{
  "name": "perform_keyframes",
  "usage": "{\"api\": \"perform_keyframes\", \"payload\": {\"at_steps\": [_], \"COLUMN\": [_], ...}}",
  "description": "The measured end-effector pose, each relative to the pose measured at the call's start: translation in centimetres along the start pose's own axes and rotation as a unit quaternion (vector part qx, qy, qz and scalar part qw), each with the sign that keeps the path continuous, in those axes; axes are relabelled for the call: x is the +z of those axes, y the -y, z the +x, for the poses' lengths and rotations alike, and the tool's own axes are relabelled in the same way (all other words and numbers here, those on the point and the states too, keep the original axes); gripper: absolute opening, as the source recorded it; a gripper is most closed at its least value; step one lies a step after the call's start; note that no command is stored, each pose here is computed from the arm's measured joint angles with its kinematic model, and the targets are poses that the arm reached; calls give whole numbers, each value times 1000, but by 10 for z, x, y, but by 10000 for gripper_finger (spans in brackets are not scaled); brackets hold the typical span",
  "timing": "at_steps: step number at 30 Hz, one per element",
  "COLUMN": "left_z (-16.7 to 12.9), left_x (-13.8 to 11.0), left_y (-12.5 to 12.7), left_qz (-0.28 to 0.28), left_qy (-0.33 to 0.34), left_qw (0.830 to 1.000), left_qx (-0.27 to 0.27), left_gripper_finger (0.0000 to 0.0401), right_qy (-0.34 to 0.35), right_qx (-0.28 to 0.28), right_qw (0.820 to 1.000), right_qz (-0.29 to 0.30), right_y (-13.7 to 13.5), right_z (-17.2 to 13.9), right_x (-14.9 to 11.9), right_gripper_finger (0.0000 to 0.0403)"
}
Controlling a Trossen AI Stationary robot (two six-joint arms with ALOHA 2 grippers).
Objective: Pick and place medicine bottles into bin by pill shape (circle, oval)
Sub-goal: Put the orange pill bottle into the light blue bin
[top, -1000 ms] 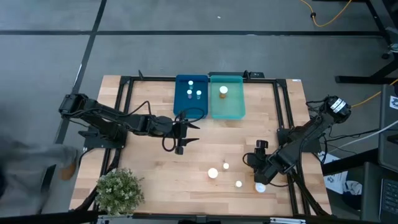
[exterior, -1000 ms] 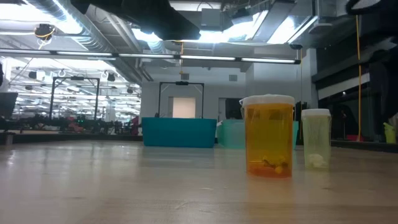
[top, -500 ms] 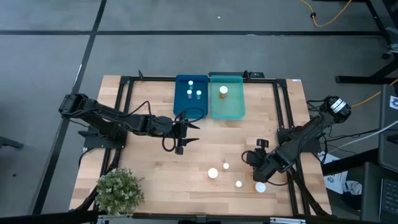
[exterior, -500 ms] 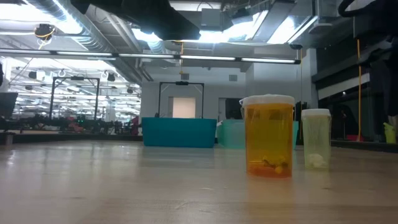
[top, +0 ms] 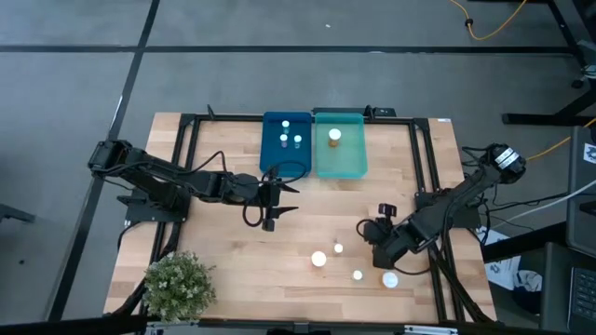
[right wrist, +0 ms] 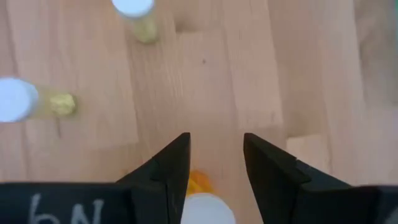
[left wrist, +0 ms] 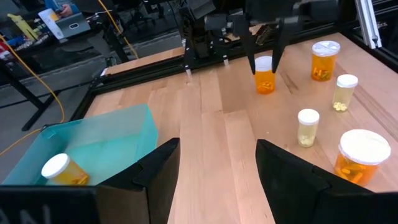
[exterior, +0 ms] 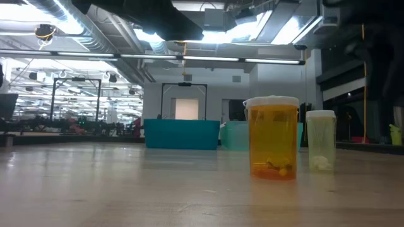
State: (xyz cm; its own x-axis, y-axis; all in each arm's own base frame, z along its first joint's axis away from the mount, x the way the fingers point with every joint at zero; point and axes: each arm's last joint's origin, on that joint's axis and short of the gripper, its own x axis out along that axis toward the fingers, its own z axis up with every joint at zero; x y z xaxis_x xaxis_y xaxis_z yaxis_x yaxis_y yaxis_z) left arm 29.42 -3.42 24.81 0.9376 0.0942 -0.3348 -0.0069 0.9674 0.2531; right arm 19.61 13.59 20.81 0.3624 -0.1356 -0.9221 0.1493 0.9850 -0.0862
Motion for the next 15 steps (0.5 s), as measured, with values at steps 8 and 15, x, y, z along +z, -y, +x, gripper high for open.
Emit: {"api": "perform_keyframes", "payload": {"at_steps": [8,15], "left_z": [0,0], "left_x": [0,0], "left_y": [0,0], "left_qz": [0,0], "left_qy": [0,0], "left_qw": [1000,1000], "left_qx": [0,0], "left_gripper_finger": [202,202], "right_qy": [-116,-202], "right_qx": [-3,-112], "right_qw": [993,969], "right_qz": [-25,88], "right_y": [11,17], "right_z": [-41,-74], "right_x": [10,-16], "right_gripper_finger": [137,123]}}
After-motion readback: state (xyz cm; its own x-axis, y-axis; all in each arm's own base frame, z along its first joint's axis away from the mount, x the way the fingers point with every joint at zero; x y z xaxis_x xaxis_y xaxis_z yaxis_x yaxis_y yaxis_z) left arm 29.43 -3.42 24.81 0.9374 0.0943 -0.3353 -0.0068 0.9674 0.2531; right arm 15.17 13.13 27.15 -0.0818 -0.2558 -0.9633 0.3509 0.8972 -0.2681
